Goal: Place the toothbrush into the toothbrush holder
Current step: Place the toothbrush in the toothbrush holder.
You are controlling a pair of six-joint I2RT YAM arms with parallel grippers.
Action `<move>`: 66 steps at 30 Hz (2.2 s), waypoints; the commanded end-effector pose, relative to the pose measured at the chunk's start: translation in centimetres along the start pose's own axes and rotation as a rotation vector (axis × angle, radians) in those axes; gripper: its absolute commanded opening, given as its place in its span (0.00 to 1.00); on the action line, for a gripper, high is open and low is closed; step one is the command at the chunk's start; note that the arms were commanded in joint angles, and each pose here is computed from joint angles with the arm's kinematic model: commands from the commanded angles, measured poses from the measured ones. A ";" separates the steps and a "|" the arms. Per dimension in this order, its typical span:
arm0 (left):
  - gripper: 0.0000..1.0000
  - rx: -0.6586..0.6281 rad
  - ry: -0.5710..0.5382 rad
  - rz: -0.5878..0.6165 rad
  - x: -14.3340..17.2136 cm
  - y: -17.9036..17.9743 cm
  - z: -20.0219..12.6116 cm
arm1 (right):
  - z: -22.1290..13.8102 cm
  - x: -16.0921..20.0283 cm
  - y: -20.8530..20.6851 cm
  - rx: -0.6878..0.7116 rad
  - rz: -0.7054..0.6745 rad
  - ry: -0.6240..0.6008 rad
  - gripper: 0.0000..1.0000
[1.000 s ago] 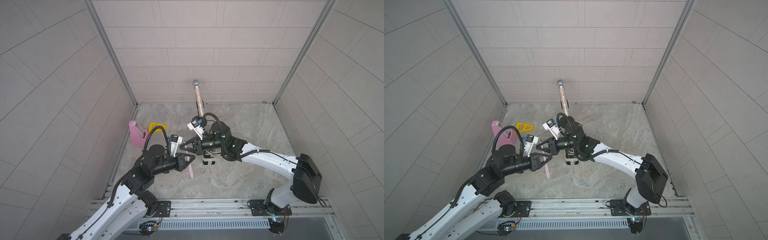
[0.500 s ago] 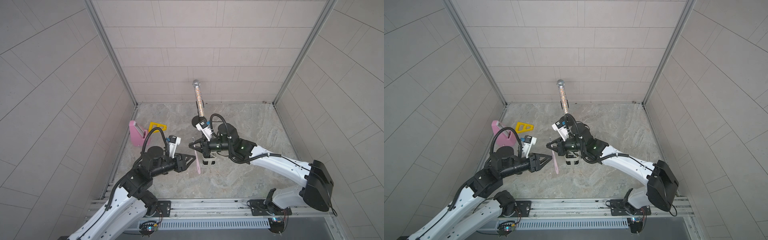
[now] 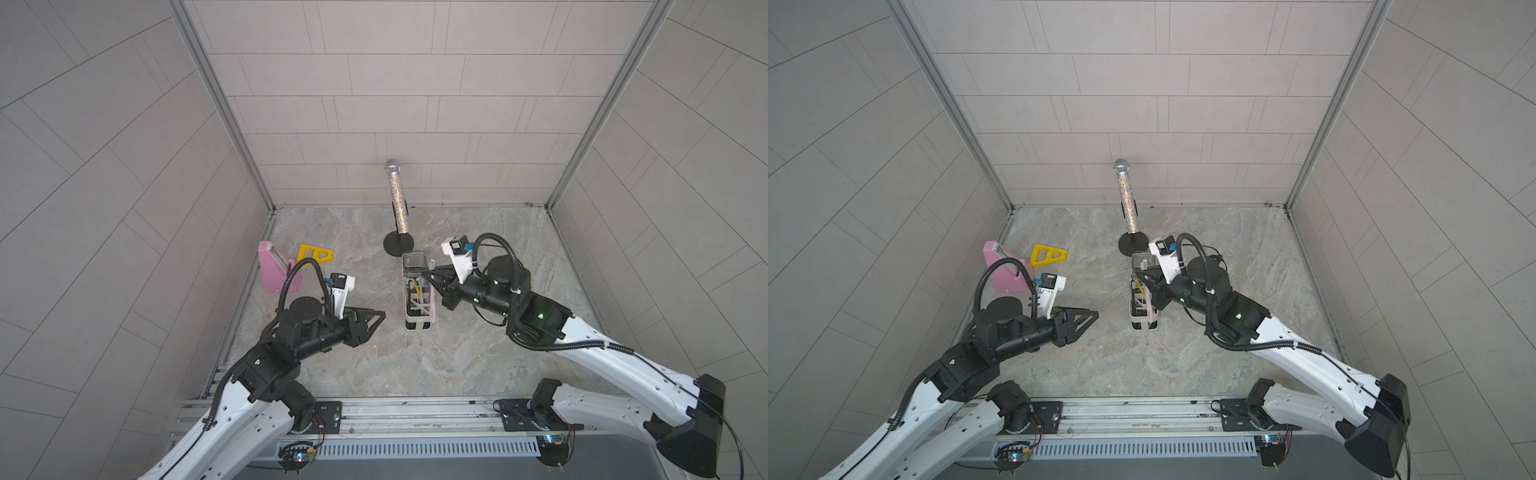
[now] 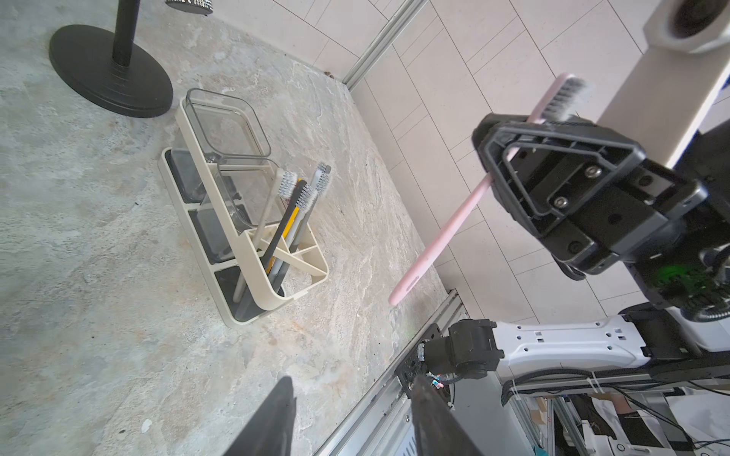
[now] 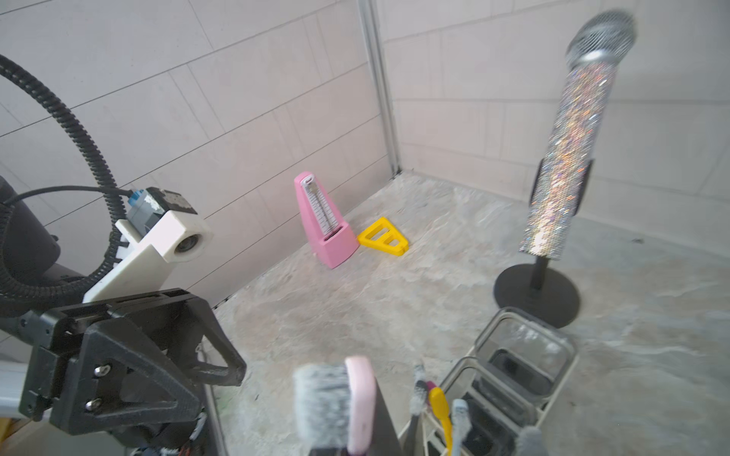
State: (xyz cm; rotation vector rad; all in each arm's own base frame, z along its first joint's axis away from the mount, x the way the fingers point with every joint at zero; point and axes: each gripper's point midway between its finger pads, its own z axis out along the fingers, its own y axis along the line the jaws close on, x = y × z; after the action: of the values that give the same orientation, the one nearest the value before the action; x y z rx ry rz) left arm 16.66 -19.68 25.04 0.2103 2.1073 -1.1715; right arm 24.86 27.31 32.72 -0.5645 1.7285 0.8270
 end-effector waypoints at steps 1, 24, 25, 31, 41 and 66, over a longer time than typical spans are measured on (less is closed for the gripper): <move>0.51 -0.005 -0.019 0.025 -0.4 0.0 0.0 | -0.8 -0.8 -2.6 0.138 -0.073 -0.103 0.03; 0.51 -0.022 -0.031 0.022 -0.8 0.3 0.5 | 3.3 0.9 -3.7 0.116 -0.092 -0.253 0.02; 0.51 -0.022 -0.031 0.021 -0.8 0.4 0.5 | 3.4 1.1 -3.7 0.115 -0.088 -0.256 0.02; 0.51 -0.018 -0.030 0.024 -0.8 0.2 0.4 | 4.3 1.9 -3.9 0.105 -0.076 -0.260 0.02; 0.51 -0.018 -0.031 0.029 -0.7 0.4 0.4 | 4.7 3.8 -4.4 0.107 -0.068 -0.241 0.02; 0.51 0.000 -0.041 0.021 -0.6 0.2 0.2 | 4.2 3.0 -1.5 0.049 -0.100 -0.262 0.02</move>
State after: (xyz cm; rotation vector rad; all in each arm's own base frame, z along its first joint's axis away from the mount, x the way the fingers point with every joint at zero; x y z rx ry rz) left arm 17.36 -19.64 24.66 0.1936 2.0980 -1.1462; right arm 27.75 29.22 28.24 -0.4789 1.5039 0.7541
